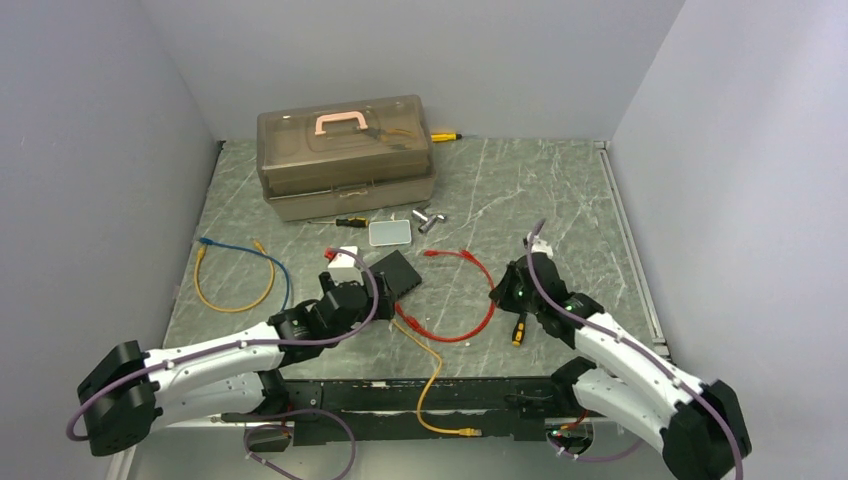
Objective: Pull the plug from the switch port
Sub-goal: Pick up the connector from the center of the board, then place the connector at the corner of the board.
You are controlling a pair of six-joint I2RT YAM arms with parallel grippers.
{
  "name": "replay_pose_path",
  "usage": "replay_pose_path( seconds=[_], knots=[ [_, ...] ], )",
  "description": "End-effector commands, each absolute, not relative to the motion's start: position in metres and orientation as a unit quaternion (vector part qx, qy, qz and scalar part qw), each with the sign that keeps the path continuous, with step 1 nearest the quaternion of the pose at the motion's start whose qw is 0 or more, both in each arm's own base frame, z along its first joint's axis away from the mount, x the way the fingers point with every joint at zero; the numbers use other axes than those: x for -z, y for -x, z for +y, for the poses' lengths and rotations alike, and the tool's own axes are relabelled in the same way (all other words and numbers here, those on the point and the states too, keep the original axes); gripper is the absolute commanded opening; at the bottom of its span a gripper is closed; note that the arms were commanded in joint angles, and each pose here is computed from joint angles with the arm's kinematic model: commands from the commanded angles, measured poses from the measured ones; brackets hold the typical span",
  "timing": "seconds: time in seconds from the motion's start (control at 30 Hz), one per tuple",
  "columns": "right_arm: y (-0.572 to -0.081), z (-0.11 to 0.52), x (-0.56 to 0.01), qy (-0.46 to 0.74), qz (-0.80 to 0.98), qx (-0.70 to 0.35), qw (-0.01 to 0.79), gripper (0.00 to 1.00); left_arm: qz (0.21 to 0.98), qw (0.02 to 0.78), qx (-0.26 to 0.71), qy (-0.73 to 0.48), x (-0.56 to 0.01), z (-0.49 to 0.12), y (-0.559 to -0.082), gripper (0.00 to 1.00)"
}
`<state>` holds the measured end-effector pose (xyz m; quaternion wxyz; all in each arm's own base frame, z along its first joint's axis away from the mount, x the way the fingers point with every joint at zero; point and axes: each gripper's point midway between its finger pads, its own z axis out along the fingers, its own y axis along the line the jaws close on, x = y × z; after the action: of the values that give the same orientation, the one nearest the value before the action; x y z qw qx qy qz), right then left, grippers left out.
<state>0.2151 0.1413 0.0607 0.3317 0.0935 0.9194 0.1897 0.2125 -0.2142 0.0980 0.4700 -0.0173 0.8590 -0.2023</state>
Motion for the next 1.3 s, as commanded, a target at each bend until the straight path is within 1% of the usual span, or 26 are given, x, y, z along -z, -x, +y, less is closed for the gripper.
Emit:
replay_pose_path(
  seconds=[0.0,0.1,0.2,0.33,0.5,0.6,0.7,0.8,0.9,1.0,1.13,1.27],
  knots=[
    [-0.241,0.156,-0.156,-0.073,0.863,-0.254,0.431,0.00,0.817,0.516,0.253,0.035,-0.141,-0.218,-0.220,0.99],
    [-0.247,0.157,-0.199,-0.054,0.844,-0.259,0.466,0.00,0.791,0.544,0.278,0.036,-0.171,-0.216,-0.222,0.99],
    [-0.248,0.166,-0.240,-0.018,0.818,-0.289,0.498,0.00,0.753,0.579,0.313,0.027,-0.208,-0.217,-0.223,0.99],
    [-0.246,0.182,-0.277,0.015,0.794,-0.331,0.510,0.00,0.691,0.623,0.368,0.011,-0.256,-0.217,-0.218,0.99],
    [-0.243,0.203,-0.293,0.046,0.781,-0.378,0.495,0.00,0.595,0.665,0.446,-0.065,-0.311,-0.229,-0.193,0.99],
    [-0.246,0.207,-0.286,0.053,0.791,-0.373,0.481,0.00,0.551,0.678,0.472,-0.120,-0.340,-0.235,-0.174,0.99],
    [-0.245,0.214,-0.278,0.064,0.798,-0.378,0.464,0.00,0.542,0.669,0.475,-0.184,-0.358,-0.251,-0.163,1.00],
    [-0.243,0.226,-0.277,0.066,0.793,-0.401,0.453,0.00,0.571,0.618,0.476,-0.257,-0.347,-0.284,-0.160,1.00],
    [-0.238,0.241,-0.273,0.065,0.786,-0.428,0.441,0.00,0.574,0.564,0.513,-0.300,-0.326,-0.316,-0.151,0.99],
    [-0.232,0.255,-0.271,0.071,0.784,-0.438,0.434,0.00,0.601,0.533,0.526,-0.281,-0.298,-0.331,-0.159,0.99],
    [-0.225,0.267,-0.275,0.084,0.781,-0.434,0.442,0.00,0.656,0.494,0.510,-0.256,-0.264,-0.341,-0.171,0.97],
    [-0.224,0.273,-0.277,0.090,0.779,-0.434,0.443,0.00,0.673,0.473,0.510,-0.251,-0.248,-0.345,-0.170,0.95]
  ],
)
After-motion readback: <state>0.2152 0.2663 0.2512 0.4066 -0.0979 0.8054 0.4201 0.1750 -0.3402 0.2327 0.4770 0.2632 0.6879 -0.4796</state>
